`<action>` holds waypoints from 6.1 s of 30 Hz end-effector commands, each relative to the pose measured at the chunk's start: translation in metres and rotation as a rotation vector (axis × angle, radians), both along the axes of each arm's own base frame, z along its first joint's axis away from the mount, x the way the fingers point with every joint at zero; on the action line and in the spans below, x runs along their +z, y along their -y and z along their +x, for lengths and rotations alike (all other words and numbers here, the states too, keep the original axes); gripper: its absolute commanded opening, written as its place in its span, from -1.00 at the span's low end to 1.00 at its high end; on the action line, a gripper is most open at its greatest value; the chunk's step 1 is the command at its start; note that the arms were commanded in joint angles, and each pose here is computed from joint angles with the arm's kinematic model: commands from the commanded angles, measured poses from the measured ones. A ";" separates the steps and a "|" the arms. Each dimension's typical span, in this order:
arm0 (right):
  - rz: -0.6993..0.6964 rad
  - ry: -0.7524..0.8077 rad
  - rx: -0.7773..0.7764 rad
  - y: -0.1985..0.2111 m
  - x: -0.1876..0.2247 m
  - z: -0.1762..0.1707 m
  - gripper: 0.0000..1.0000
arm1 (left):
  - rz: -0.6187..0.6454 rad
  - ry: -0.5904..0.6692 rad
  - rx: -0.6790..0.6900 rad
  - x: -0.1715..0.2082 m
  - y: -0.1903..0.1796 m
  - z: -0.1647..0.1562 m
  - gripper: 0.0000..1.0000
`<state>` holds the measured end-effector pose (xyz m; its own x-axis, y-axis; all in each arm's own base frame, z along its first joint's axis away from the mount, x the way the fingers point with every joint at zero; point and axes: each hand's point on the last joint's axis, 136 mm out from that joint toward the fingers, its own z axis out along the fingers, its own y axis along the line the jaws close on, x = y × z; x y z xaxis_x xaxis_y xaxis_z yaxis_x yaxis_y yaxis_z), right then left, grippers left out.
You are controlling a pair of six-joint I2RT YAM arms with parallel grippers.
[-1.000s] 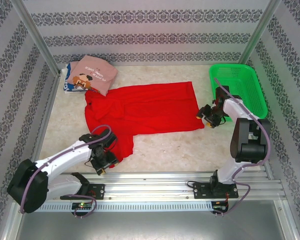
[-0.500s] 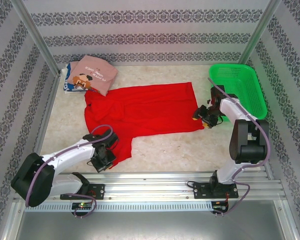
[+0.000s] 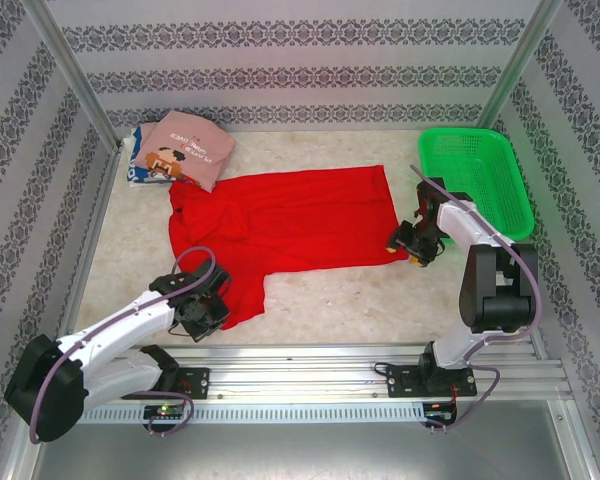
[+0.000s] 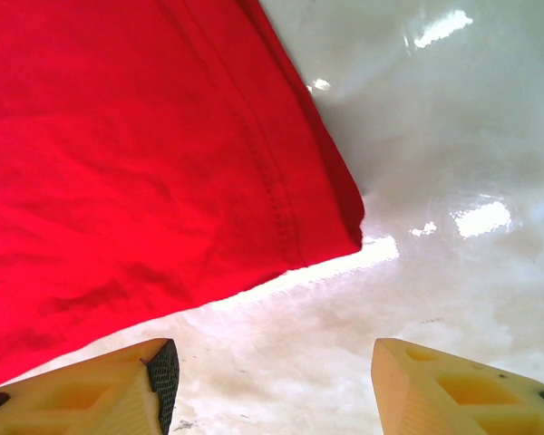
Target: Fold and stack the t-shirts
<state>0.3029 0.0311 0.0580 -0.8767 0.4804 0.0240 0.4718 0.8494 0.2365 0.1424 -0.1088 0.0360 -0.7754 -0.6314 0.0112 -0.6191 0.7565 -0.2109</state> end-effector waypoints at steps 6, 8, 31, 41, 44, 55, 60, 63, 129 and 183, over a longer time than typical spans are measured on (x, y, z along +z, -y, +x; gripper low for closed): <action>-0.049 0.002 -0.033 0.013 -0.017 0.019 0.18 | 0.044 0.065 0.021 0.019 -0.009 0.008 -1.00; -0.049 -0.006 -0.038 0.014 -0.022 0.021 0.16 | 0.039 0.075 0.024 0.021 -0.008 0.009 -1.00; -0.175 -0.003 0.040 0.029 -0.002 -0.008 -1.00 | 0.171 0.234 0.185 0.086 -0.068 -0.004 -1.00; -0.152 0.023 0.063 0.024 0.010 0.004 -1.00 | 0.150 0.291 0.161 0.111 -0.059 0.026 -1.00; -0.149 0.048 0.073 0.023 0.021 0.018 -1.00 | 0.122 0.307 0.151 0.123 -0.057 0.044 -1.00; -0.136 0.109 0.110 0.016 0.045 0.059 -1.00 | 0.103 0.332 0.066 0.143 -0.063 0.115 -1.00; -0.135 0.108 0.132 0.013 0.045 0.077 -1.00 | 0.118 0.322 0.037 0.140 -0.072 0.141 -1.00; -0.136 0.102 0.146 0.011 0.042 0.085 -1.00 | 0.132 0.319 0.009 0.139 -0.079 0.157 -1.00; -0.253 0.123 0.197 0.018 0.011 0.196 0.05 | 0.144 0.381 -0.187 0.117 -0.113 0.341 0.23; -0.091 0.063 0.103 0.015 -0.024 0.099 0.08 | 0.079 0.211 0.019 0.002 -0.123 0.210 -0.77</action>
<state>0.3922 0.0234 0.0375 -0.9338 0.3521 -0.0642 0.3344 0.9222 0.1945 0.3444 0.0029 0.0250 -0.7355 -0.6588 -0.1582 -0.6051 0.7438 -0.2840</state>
